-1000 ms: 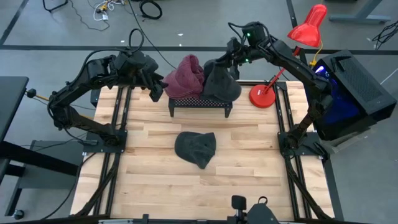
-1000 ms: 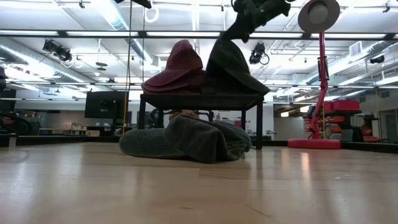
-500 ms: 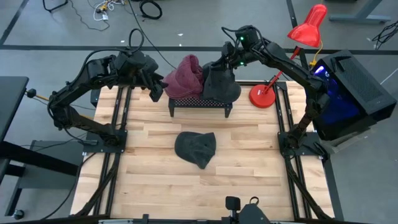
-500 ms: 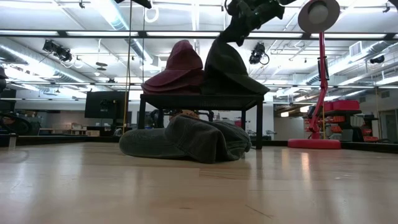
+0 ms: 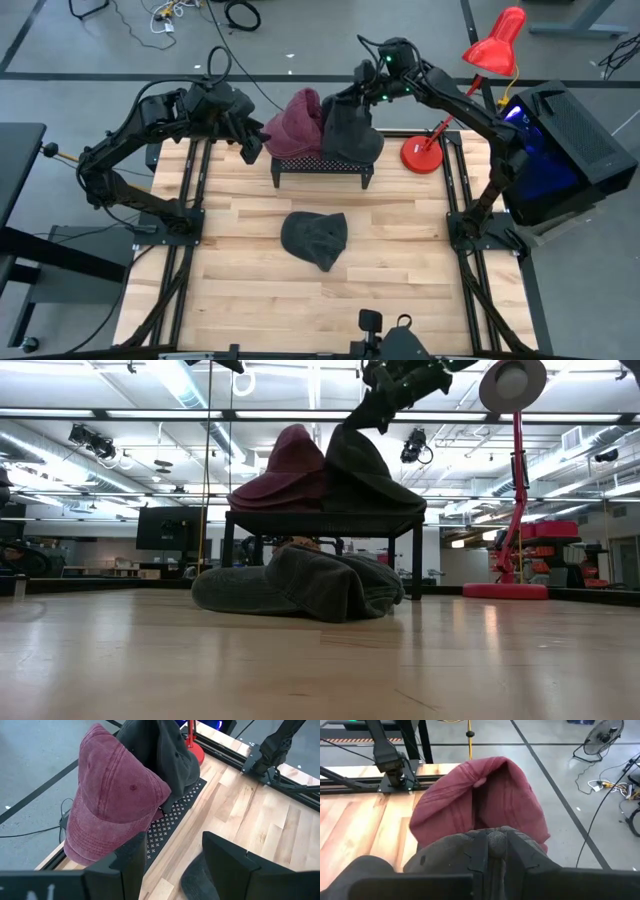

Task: Pick & Place hat
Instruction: Put the left black cap on top of the black cap on the shelf

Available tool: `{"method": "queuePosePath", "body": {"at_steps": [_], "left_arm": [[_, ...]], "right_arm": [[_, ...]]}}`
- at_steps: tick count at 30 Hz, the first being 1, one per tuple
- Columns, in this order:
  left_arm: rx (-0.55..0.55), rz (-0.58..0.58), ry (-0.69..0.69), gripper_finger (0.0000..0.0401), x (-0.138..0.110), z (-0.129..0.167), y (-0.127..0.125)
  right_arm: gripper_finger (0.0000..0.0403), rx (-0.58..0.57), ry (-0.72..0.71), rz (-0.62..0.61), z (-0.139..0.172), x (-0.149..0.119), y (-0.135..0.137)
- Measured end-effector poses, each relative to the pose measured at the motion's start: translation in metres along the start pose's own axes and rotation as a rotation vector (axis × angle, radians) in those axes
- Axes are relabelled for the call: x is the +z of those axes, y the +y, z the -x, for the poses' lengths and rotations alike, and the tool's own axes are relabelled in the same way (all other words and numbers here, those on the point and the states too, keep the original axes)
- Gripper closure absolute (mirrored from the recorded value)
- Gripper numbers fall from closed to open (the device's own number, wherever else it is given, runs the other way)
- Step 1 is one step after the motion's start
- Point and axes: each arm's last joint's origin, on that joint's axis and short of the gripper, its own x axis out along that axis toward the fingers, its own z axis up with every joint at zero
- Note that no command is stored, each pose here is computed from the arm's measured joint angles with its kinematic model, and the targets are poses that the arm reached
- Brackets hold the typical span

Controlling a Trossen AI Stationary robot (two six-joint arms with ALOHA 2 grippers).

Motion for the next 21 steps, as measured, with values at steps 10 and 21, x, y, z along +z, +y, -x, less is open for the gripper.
{"method": "queuePosePath", "body": {"at_steps": [10, 21], "left_arm": [[-0.001, -0.001, 0.000, 0.0202, 0.000, 0.000, 0.000], [-0.001, 0.000, 0.000, 0.0202, 0.000, 0.000, 0.000]], "right_arm": [[0.0363, -0.026, 0.049, -0.025, -0.015, -0.009, -0.005], [0.0233, -0.063, 0.068, -0.037, -0.013, -0.009, -0.005]]}}
